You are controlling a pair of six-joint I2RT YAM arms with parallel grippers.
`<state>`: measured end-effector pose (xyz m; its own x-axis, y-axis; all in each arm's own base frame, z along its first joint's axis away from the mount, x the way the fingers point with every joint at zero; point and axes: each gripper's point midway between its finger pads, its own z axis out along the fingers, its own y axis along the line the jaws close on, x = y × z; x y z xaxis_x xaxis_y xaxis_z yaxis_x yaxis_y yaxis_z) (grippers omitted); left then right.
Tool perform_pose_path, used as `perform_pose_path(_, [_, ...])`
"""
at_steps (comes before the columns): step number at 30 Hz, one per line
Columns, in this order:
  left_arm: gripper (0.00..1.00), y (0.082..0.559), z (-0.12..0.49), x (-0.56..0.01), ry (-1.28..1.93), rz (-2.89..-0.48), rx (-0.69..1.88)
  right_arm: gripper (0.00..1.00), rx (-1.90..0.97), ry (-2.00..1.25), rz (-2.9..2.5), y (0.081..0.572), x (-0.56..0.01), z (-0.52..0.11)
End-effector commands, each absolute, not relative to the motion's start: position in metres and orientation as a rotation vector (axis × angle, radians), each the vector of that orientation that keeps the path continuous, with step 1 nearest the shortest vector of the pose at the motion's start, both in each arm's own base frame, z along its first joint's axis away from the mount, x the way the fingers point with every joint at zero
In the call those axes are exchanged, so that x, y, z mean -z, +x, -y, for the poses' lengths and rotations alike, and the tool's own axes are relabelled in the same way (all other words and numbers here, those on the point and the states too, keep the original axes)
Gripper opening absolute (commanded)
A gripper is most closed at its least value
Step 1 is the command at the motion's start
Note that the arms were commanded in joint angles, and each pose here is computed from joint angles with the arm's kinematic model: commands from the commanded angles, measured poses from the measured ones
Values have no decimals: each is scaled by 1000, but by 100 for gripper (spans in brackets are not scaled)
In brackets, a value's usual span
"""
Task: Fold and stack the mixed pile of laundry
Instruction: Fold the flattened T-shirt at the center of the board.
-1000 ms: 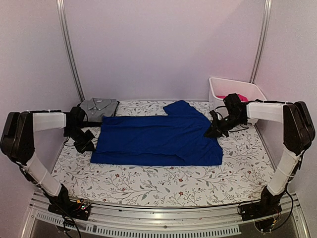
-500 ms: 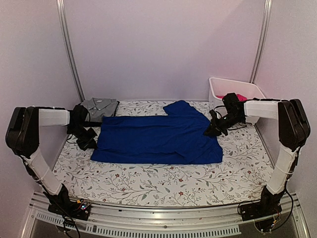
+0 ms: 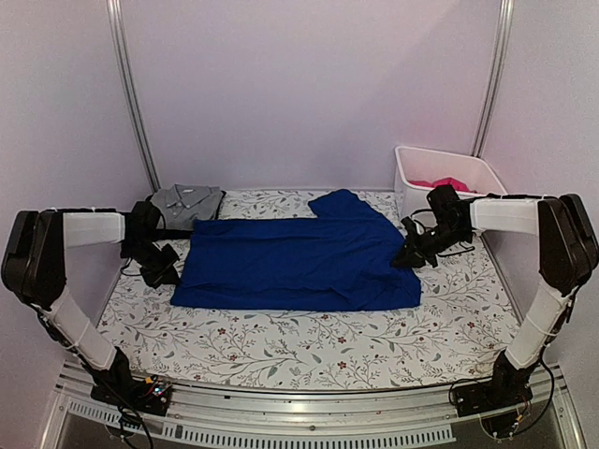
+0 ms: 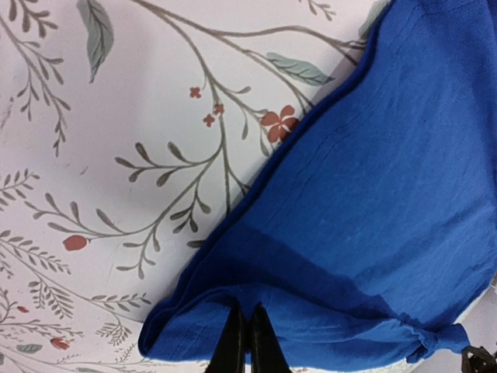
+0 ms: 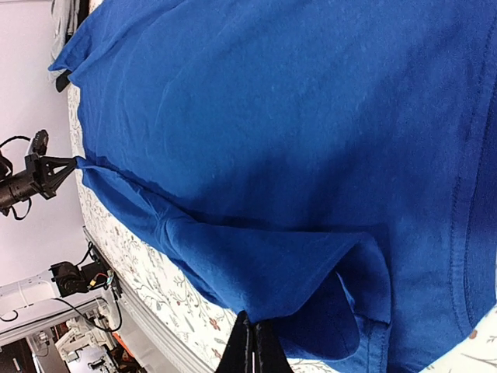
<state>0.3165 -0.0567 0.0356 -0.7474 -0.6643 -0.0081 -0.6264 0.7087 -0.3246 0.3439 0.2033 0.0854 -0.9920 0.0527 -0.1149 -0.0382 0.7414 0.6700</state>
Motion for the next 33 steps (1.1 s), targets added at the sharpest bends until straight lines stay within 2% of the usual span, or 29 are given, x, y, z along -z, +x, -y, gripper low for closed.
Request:
perform_pose_path(1, [0,314,51,-42,-1051,-2731,499,0,-1080,29,-2756,340,-97,-194])
perform_pose_path(8, [0,322,47,-52,-1038,-2642,549,0,-1085,38,-2699,351,-107,-190])
perform_pose_path(18, [1,335,48,-44,-1031,-2640,564,0,-1097,54,-2668,375,-103,-195])
perform_pose_path(19, [6,334,46,-42,-1036,-2645,548,3,-1095,57,-2671,378,-102,-196])
perform_pose_path(21, [19,330,42,-39,-1055,-2654,513,20,-1088,67,-2692,379,-97,-195])
perform_pose_path(23, [39,326,35,-42,-1070,-2643,470,30,-1050,88,-2704,380,-95,-187])
perform_pose_path(25, [57,324,29,-49,-1062,-2620,432,44,-1011,118,-2700,379,-98,-175])
perform_pose_path(26, [64,324,28,-54,-1043,-2612,425,47,-997,131,-2697,377,-101,-169])
perform_pose_path(29, [74,325,32,-64,-954,-2609,461,48,-974,103,-2707,363,-109,-161])
perform_pose_path(33, [74,324,57,-72,-795,-2623,610,47,-988,79,-2763,332,-95,-159])
